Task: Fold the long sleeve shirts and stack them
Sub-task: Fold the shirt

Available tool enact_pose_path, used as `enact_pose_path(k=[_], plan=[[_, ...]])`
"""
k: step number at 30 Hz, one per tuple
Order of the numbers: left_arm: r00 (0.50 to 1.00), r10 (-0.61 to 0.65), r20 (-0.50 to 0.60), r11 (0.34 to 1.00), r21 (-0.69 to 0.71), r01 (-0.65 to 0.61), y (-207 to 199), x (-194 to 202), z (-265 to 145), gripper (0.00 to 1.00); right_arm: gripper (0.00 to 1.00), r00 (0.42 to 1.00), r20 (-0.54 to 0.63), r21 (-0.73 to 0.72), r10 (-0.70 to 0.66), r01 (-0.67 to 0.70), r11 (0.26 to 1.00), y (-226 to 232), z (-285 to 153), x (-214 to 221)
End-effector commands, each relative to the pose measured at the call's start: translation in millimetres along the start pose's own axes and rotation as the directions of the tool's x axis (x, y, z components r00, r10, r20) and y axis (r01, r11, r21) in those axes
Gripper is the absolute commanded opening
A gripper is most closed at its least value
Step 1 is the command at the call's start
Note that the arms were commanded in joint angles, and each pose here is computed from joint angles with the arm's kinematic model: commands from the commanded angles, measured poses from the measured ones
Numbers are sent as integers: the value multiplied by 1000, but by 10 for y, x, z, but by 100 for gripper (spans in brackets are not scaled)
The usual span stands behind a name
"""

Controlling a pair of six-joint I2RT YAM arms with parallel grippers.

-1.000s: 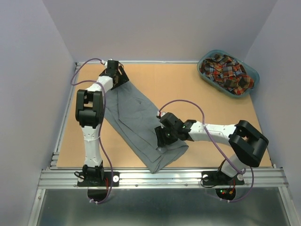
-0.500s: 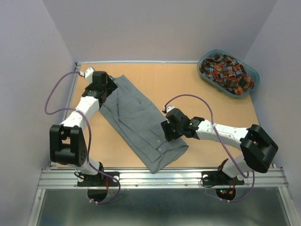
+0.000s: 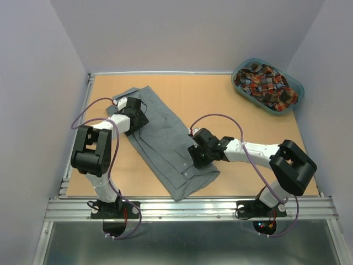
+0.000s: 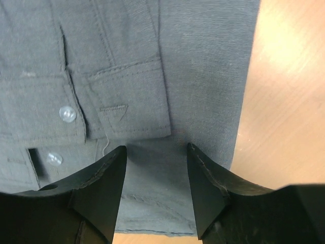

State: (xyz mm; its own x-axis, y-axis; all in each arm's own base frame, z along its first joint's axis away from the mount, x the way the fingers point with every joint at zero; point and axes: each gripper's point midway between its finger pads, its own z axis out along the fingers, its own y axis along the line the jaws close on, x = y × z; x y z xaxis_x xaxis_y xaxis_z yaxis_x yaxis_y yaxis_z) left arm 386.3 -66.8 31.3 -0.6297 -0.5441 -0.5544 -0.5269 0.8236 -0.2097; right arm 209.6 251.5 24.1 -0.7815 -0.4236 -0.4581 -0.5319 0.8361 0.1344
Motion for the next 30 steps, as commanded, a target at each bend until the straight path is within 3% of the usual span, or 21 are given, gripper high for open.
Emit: enact_pose_path(k=[1, 7, 16, 22, 26, 28, 30], plan=[[1000, 23, 5, 999, -32, -23, -110, -111, 245, 82, 56, 999, -41, -78, 13, -16, 997, 144, 30, 65], [997, 66, 32, 998, -14, -66, -500, -484, 412, 83, 56, 995, -81, -109, 60, -69, 992, 224, 181, 139], [984, 160, 73, 987, -25, -158, -861, -954, 765, 85, 57, 993, -23, -105, 117, -119, 987, 318, 341, -229], [982, 104, 156, 994, 26, -109, -962, -1363, 298, 89, 63, 981, 93, -100, 171, -162, 982, 321, 130, -622], [965, 23, 260, 994, 101, -51, -933, -1681, -464, 97, 65, 960, 160, -132, 231, -211, 969, 270, -108, -825], [961, -11, 276, 991, 134, -27, -826, -1660, -805, 99, 74, 931, 251, -88, 263, -249, 965, 150, -277, -1017], [969, -19, 246, 990, 141, -16, -662, -1454, -904, 99, 75, 928, 277, -80, 250, -237, 968, 127, -384, -1055]])
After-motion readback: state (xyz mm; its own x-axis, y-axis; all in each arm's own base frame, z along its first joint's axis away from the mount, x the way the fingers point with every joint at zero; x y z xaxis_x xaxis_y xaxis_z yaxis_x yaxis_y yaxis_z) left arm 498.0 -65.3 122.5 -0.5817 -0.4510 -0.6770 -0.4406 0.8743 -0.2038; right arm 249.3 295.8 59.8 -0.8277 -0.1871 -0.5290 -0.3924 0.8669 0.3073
